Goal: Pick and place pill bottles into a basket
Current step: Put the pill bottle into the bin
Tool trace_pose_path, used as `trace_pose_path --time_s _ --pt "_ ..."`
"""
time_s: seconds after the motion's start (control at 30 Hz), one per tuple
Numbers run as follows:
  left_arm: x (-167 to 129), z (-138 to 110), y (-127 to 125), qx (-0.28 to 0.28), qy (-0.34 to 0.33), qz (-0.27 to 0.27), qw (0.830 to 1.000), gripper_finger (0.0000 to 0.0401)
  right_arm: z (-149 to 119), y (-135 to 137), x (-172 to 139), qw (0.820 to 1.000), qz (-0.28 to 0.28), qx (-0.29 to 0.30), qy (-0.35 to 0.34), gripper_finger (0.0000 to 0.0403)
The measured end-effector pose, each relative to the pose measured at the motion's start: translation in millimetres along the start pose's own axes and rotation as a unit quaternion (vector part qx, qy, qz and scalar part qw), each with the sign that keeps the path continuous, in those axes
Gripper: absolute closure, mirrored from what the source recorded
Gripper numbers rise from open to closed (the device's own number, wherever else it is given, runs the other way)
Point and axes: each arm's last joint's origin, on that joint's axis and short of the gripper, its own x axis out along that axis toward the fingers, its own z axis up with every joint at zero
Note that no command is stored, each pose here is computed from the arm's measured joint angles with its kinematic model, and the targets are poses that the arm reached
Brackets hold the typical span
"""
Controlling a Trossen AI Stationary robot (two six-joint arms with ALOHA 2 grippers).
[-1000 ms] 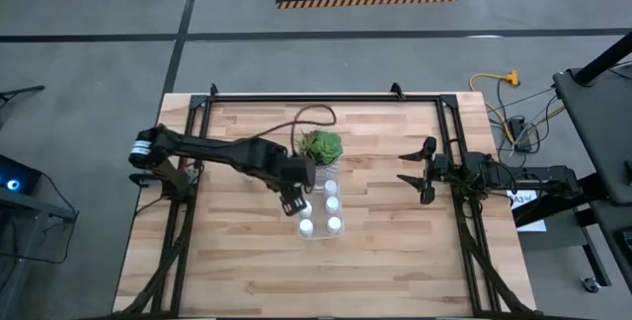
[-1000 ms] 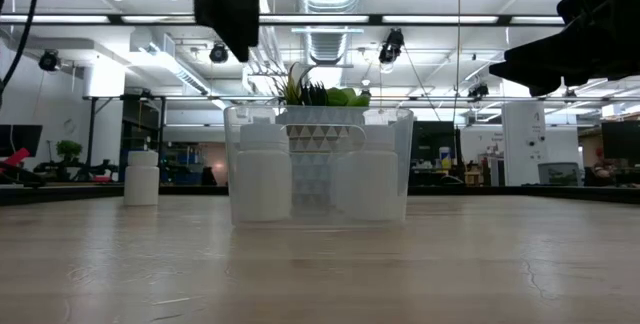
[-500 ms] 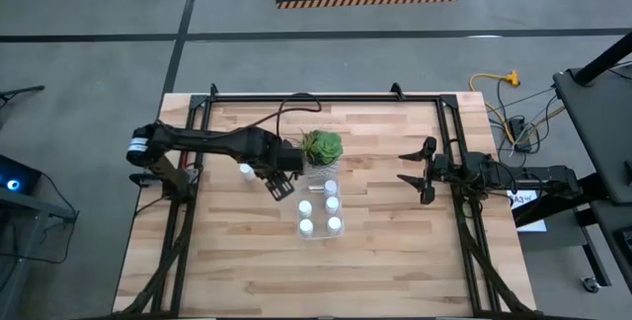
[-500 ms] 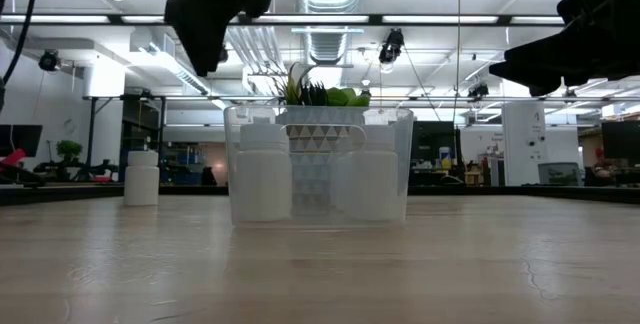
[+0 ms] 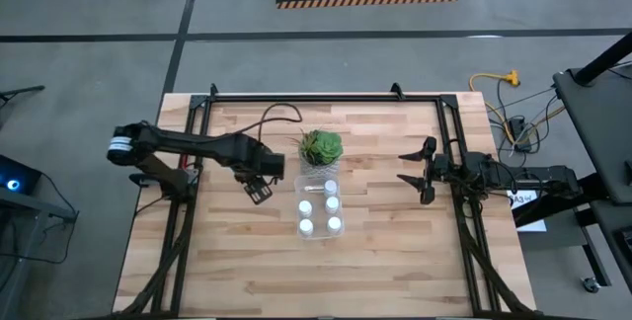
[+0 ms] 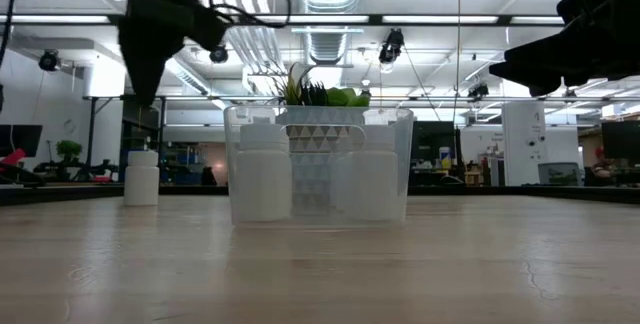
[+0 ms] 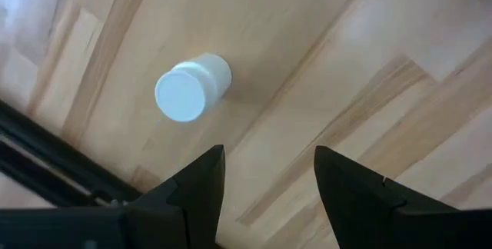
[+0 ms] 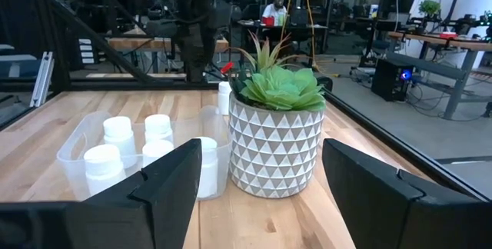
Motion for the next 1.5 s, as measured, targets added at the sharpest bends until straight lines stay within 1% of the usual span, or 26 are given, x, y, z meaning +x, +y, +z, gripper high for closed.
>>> trace_pose_path --time_s 0.2,0.27,0.37,0.5,0.6,0.97,1.4,1.5 --pt "2.4 -20.2 16.4 -0.054 -0.043 -0.034 0.997 0.0218 0.0 0.0 0.0 1.000 0.000 0.000 0.000 0.0142" --pt "2.6 -24.1 23.8 -0.092 -0.042 -0.035 0.994 0.0218 0.1 0.0 0.0 1.000 0.000 0.000 -0.001 0.0142" --pt "2.2 -24.6 34.1 -0.136 -0.045 -0.036 0.989 0.0218 -0.1 0.0 0.1 1.000 0.000 0.001 0.001 0.0142" --pt "1.3 -21.1 41.9 -0.169 -0.049 -0.036 0.984 0.0218 0.0 0.0 0.0 1.000 0.000 0.001 0.000 0.0142" --pt "1.4 -19.5 44.0 -0.173 -0.050 -0.035 0.983 0.0218 0.0 0.0 0.0 1.000 0.000 0.000 0.000 0.0142" --pt "10.9 -12.5 38.4 -0.170 -0.034 -0.021 0.985 0.0218 0.0 0.0 0.0 1.000 0.000 0.001 0.000 0.0142" --pt "10.4 -10.2 37.4 -0.172 -0.047 -0.030 0.984 0.0218 0.0 0.0 0.0 1.000 0.000 0.001 0.000 0.0142" --pt "10.5 -9.6 38.3 -0.174 -0.047 -0.030 0.983 0.0212 0.0 0.0 0.0 1.000 0.000 0.000 0.000 0.0142"
